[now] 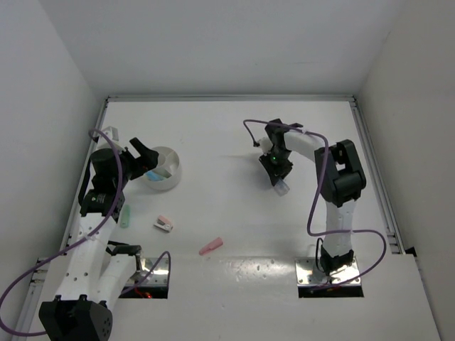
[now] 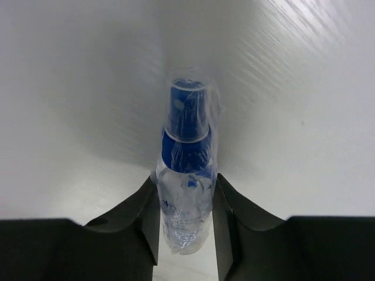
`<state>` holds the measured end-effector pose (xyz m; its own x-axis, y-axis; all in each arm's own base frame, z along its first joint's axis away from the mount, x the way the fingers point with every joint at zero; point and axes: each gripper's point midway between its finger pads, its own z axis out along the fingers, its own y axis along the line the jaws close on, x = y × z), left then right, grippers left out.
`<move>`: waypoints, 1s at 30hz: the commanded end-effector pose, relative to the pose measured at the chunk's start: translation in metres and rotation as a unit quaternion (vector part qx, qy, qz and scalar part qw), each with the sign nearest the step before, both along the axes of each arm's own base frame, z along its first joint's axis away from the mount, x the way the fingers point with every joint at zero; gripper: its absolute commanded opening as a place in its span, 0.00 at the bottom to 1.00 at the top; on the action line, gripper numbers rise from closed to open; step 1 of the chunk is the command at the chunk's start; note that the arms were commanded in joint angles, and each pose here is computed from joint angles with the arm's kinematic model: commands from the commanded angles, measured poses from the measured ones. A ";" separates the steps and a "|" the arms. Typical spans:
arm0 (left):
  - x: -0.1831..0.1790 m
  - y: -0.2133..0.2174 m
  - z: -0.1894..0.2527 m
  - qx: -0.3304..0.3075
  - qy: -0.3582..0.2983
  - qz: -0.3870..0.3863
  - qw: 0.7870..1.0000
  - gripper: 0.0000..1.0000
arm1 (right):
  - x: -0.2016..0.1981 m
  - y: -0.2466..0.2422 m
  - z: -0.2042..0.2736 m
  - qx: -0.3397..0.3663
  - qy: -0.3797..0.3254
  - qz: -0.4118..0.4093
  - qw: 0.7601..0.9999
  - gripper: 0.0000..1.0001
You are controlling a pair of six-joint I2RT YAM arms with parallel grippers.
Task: Sort the stationery into containers
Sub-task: Pick up the stationery from the center of the board, then place the stationery in the storage box.
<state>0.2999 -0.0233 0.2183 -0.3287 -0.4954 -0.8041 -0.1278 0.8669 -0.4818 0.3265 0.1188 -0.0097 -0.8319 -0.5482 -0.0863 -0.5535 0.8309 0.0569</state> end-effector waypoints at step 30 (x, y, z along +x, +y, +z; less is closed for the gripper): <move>-0.016 0.057 0.053 0.025 -0.112 0.130 0.985 0.93 | 0.050 0.395 0.259 0.668 -0.245 0.357 0.606 0.00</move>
<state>0.2821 0.0276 0.2621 -0.0594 -0.4976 -0.8654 -0.2429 0.8480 -0.4710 0.4000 0.4941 0.1967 -0.2809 -0.0550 -0.9581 -0.9547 -0.0855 0.2848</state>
